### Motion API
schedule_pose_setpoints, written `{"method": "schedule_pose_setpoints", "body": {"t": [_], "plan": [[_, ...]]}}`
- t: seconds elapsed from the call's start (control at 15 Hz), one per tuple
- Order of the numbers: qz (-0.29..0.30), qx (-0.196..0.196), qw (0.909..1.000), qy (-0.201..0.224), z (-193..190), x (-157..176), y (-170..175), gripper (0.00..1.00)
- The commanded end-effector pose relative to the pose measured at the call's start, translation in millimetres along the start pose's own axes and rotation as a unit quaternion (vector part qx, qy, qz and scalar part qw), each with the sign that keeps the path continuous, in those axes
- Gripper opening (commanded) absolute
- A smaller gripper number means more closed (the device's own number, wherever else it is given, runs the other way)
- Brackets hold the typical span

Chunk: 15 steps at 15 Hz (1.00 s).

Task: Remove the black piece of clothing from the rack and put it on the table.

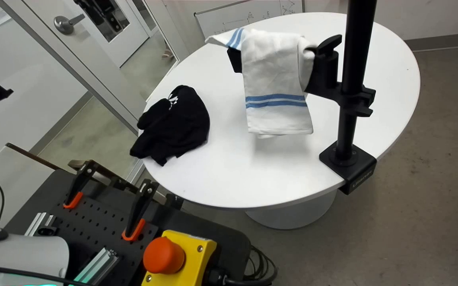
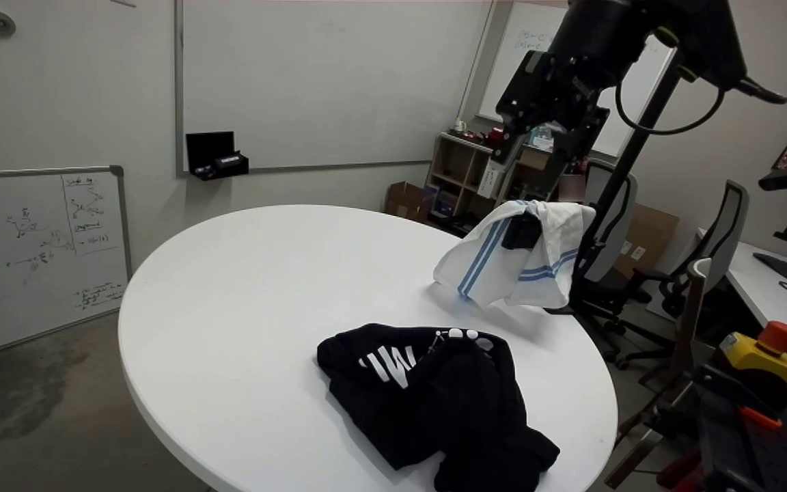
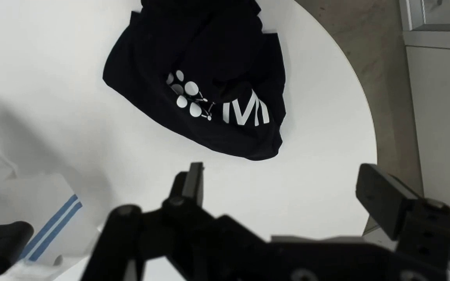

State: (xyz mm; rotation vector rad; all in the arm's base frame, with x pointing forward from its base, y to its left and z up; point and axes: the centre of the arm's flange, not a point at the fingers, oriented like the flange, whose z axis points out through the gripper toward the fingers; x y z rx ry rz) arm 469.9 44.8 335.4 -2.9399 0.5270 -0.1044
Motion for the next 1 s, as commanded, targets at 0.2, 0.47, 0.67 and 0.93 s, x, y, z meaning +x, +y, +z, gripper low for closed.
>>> {"method": "schedule_pose_setpoints", "body": {"t": [0.2, 0.47, 0.67, 0.93], "plan": [[0.052, -0.004, 0.9985, 0.014, -36, 7, 26, 1.0], [0.07, -0.006, 0.9975, 0.004, -66, 8, 47, 1.0], [0.071, 0.0, 0.9975, 0.001, -60, 10, 50, 1.0], [0.072, 0.003, 0.9974, 0.002, -77, 5, 52, 1.0]]}}
